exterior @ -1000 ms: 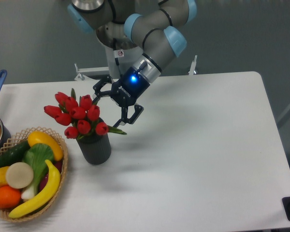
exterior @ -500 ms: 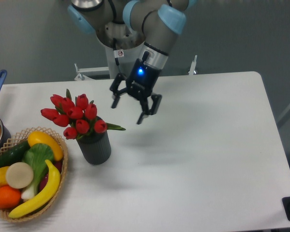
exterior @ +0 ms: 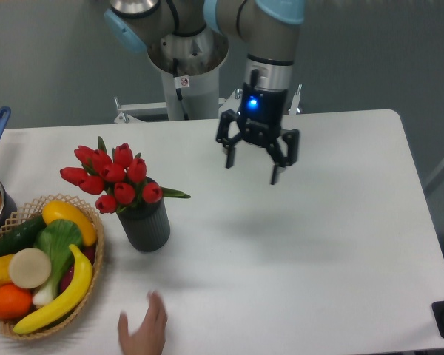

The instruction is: Insert the flowers into the vase

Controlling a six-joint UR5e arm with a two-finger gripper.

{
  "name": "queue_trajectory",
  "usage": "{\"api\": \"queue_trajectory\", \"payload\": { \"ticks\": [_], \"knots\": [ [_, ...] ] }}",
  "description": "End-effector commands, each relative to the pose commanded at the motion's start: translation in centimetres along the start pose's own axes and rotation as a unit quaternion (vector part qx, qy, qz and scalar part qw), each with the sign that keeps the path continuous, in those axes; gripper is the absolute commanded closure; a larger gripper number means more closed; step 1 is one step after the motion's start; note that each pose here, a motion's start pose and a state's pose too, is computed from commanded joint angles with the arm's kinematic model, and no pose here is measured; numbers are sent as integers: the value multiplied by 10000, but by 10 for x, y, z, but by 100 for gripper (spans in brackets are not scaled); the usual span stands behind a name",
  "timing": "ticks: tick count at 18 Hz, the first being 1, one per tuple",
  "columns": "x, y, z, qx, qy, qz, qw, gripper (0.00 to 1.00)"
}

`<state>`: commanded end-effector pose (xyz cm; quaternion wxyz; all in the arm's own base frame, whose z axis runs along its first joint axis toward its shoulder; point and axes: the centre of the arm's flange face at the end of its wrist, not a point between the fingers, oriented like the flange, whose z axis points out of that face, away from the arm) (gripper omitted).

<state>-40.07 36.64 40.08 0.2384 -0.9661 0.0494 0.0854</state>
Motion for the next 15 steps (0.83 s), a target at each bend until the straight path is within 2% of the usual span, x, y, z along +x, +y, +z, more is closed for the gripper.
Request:
{"api": "queue_trajectory", "payload": {
  "ticks": [2, 6, 7, 10, 15],
  "knots": [
    [-18, 0, 9, -180, 59, -24, 9998, 0],
    [-56, 11, 35, -1038, 33, -38, 9946, 0],
    [-69, 12, 53, -1150, 92, -31, 9933, 0],
    [-93, 4, 73, -1695, 141, 70, 9854, 0],
    [-95, 6, 72, -1819, 140, 63, 9832, 0]
  ]
}}
